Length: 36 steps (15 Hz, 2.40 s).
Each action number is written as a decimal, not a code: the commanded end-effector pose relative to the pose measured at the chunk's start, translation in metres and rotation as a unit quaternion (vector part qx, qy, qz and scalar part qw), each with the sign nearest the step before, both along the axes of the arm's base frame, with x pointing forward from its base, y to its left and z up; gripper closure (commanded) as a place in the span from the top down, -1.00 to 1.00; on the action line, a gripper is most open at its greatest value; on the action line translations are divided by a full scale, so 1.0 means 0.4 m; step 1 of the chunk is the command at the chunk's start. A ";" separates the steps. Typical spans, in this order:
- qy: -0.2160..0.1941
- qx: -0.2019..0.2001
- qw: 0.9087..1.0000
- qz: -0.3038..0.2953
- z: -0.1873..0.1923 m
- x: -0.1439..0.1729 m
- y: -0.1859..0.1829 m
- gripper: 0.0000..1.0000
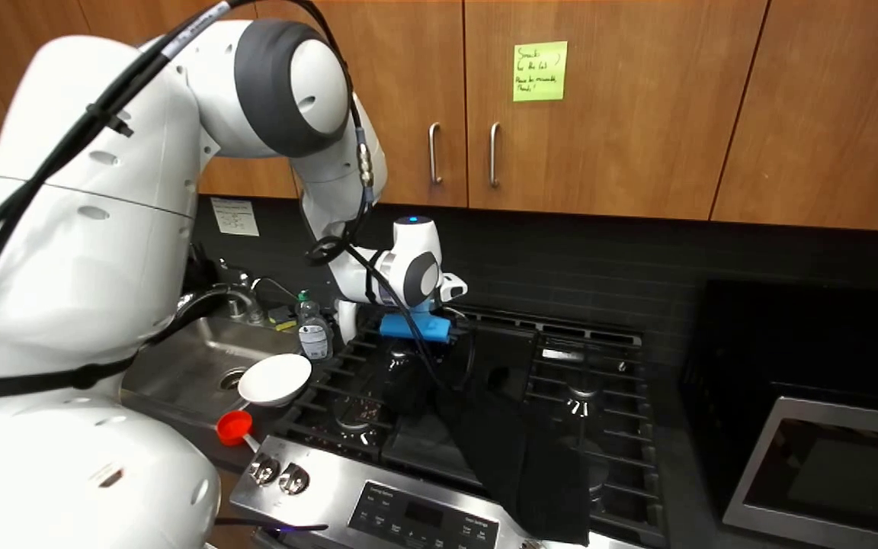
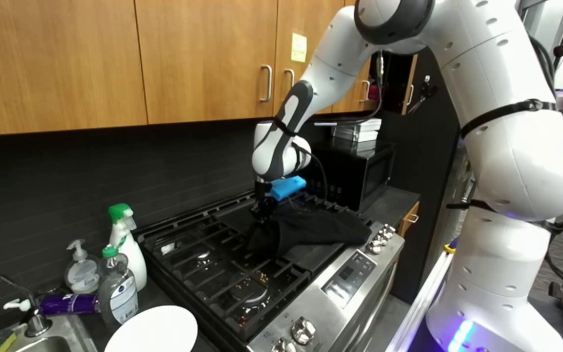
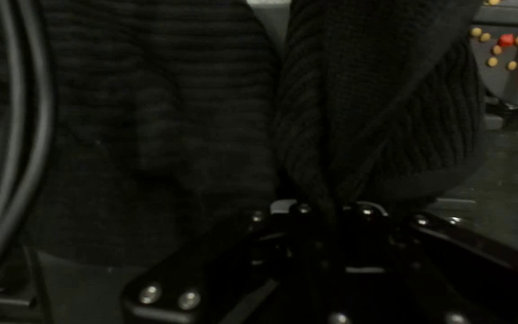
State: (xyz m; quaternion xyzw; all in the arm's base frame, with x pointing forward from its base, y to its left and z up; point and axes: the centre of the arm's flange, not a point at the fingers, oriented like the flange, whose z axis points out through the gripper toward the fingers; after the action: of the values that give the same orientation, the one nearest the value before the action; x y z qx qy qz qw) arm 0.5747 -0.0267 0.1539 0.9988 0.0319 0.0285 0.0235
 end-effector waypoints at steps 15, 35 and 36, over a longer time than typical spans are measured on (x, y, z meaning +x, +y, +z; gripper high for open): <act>-0.012 0.063 0.991 -0.117 -0.077 -0.052 -0.197 0.27; -0.070 0.027 0.991 -0.113 -0.047 0.166 -0.205 -0.93; -0.072 0.025 0.993 -0.091 -0.043 0.204 -0.174 -0.93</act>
State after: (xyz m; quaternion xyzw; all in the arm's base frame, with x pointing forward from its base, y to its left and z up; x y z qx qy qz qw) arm 0.6039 -0.1198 0.1396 0.9890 -0.1144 0.0932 -0.0072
